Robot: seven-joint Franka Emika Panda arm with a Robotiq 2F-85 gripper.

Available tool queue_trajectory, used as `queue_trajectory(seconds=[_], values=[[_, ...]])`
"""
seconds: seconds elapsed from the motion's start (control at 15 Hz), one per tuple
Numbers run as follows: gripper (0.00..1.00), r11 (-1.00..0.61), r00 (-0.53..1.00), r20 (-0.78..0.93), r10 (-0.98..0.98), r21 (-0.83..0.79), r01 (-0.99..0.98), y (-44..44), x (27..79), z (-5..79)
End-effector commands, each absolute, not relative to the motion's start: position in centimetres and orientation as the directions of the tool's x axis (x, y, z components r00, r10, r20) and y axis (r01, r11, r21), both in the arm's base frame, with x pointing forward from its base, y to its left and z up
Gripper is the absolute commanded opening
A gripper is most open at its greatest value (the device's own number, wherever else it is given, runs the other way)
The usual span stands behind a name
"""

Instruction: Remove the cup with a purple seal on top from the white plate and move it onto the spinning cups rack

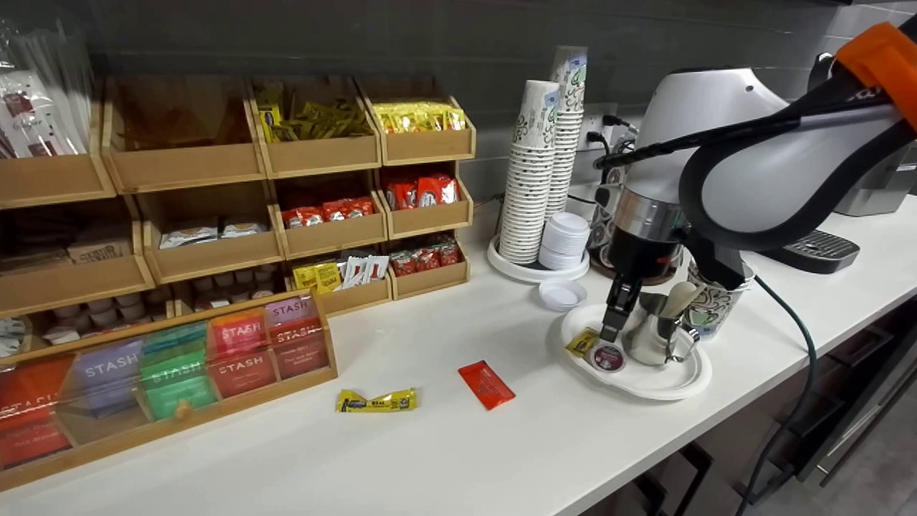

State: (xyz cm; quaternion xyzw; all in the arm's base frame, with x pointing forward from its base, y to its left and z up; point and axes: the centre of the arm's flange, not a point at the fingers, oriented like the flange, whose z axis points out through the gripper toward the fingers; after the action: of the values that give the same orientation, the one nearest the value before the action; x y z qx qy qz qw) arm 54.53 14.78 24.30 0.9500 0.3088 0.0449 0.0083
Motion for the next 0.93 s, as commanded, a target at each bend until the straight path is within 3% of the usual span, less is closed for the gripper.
queue_trajectory(seconds=[0.0, 0.4, 0.53, 0.67, 0.73, 0.87], values=[[0.48, -0.812, 0.808, 0.086, 0.583, 0.042, 0.582, 15.1, 53.8, 24.1], [0.94, -0.807, 0.805, 0.068, 0.590, 0.021, 0.590, 14.7, 53.7, 23.3], [1.00, -0.804, 0.801, 0.071, 0.594, 0.014, 0.595, 14.7, 53.7, 22.9], [0.90, -0.806, 0.804, 0.068, 0.591, 0.010, 0.592, 14.6, 53.8, 22.6], [0.73, -0.807, 0.805, 0.066, 0.589, 0.007, 0.590, 14.5, 53.8, 22.5], [0.56, -0.811, 0.809, 0.066, 0.584, 0.000, 0.585, 14.5, 53.9, 22.2]])
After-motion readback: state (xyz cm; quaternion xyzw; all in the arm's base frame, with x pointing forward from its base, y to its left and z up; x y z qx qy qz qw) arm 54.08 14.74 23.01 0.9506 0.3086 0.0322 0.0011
